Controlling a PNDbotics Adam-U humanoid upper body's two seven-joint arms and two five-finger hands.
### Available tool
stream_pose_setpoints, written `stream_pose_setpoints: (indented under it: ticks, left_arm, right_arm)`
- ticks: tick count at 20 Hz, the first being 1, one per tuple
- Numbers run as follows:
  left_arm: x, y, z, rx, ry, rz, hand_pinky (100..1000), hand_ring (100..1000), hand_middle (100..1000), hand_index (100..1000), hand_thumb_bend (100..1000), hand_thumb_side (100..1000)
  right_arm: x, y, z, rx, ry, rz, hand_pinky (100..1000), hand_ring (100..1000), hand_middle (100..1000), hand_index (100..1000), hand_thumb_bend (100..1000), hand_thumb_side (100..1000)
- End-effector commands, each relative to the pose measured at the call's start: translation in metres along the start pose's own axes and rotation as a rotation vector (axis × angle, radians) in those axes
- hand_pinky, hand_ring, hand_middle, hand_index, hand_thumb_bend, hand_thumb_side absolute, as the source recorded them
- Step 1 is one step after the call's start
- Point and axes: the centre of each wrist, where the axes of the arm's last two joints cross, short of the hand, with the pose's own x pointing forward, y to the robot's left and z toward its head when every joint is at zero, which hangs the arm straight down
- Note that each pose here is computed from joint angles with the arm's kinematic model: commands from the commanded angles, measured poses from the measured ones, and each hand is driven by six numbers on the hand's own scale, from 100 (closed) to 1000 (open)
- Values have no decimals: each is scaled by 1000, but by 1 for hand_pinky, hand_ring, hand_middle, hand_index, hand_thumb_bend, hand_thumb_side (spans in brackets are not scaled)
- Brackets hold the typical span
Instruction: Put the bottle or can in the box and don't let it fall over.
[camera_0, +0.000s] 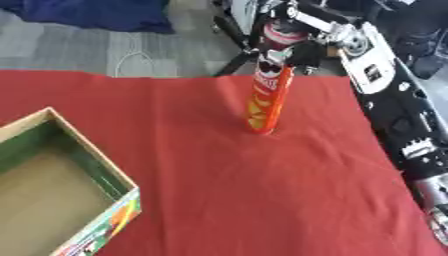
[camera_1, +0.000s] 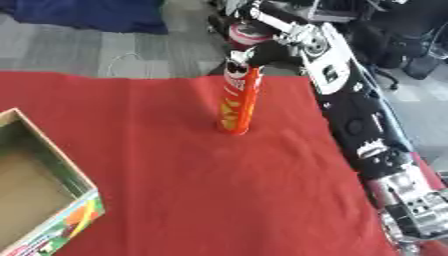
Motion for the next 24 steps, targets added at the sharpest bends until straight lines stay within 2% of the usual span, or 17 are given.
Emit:
stream_pose_setpoints:
  ticks: [1, 17, 18, 19, 24]
  left_arm:
    - [7, 7, -1, -9, -12, -24, 428, 873, 645, 656, 100, 701]
    - [8, 8, 0, -23, 9, 6, 429, 872, 646, 657, 100, 681]
    - [8, 8, -1, -25, 10, 9, 429, 871, 646, 657, 100, 699]
    - [8, 8, -1, -26, 11, 13, 429, 871, 646, 657, 100, 674]
    - [8, 9, -1, -30, 13, 37, 431, 869, 648, 658, 100, 664]
  right_arm:
    - [-1, -19, 7, -10, 0, 15, 204, 100, 100, 126, 100, 155]
    - [11, -31, -1, -55, -95, -101, 211, 100, 100, 131, 100, 139]
    - [12, -31, -3, -57, -104, -109, 211, 100, 100, 131, 100, 240]
    - [13, -31, -4, -59, -114, -117, 211, 100, 100, 131, 100, 134]
    - [23, -30, -17, -60, -168, -171, 207, 100, 100, 133, 100, 133]
